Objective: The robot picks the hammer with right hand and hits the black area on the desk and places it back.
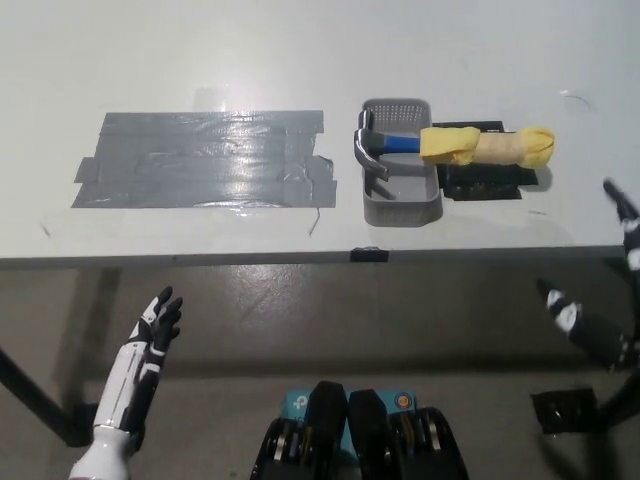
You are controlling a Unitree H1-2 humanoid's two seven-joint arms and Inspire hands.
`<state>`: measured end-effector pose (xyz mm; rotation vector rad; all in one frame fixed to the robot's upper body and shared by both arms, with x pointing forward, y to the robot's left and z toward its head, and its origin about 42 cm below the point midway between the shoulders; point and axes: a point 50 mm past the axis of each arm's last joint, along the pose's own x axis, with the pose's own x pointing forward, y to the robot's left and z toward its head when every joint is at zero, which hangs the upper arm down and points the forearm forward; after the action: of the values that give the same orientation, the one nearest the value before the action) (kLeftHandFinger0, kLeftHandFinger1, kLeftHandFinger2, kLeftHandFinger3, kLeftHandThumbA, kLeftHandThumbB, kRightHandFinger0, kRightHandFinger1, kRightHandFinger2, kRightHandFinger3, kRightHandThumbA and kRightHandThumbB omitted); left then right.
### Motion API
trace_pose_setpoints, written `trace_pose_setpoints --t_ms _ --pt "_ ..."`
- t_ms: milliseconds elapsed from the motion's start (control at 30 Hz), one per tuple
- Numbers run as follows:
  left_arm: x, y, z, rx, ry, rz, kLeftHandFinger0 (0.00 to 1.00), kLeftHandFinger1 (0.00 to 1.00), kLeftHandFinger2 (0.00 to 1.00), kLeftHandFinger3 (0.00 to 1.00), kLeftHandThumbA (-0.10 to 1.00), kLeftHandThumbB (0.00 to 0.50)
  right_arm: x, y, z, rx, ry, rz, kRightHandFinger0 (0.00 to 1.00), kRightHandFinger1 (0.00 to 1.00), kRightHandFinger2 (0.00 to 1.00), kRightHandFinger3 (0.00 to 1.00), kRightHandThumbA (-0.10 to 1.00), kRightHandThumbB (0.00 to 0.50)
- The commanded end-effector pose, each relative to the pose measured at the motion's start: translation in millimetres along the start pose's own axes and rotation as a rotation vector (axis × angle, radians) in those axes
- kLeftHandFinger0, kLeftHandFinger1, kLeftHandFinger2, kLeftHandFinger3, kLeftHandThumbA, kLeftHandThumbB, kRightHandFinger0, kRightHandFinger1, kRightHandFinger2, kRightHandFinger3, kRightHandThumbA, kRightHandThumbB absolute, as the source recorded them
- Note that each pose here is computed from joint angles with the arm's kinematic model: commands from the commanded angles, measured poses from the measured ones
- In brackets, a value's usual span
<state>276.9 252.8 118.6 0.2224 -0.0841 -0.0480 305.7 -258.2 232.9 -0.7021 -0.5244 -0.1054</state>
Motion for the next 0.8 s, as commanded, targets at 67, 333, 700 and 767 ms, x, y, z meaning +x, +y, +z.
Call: trace_pose_setpoints --t_ms 67,333,700,767 --pt "8.4 0.8 14.9 0.018 -0.07 -0.015 1.0 1.0 1.0 1.0 0.94 0.0 75.8 -19.1 15.5 -0.406 -0.05 0.029 1.0 1.0 1.0 1.0 0.8 0.406" --pt "11.9 2.7 16.3 0.026 -0.086 -0.009 1.0 1.0 1.0 1.0 0.95 0.0 126.7 16.3 7.1 -0.532 0.013 0.133 1.0 1.0 1.0 1.0 0.96 0.44" --pt "11.3 2.7 17.6 0.038 -0.095 -0.016 1.0 1.0 1.0 1.0 0.99 0.024 157.7 52.8 4.4 -0.602 0.065 0.23 1.0 1.0 1.0 1.0 1.0 0.444" --pt "12.8 2.7 18.5 0.038 -0.099 -0.015 1.0 1.0 1.0 1.0 0.99 0.023 162.8 56.6 5.1 -0.603 0.066 0.229 1.0 1.0 1.0 1.0 1.0 0.451"
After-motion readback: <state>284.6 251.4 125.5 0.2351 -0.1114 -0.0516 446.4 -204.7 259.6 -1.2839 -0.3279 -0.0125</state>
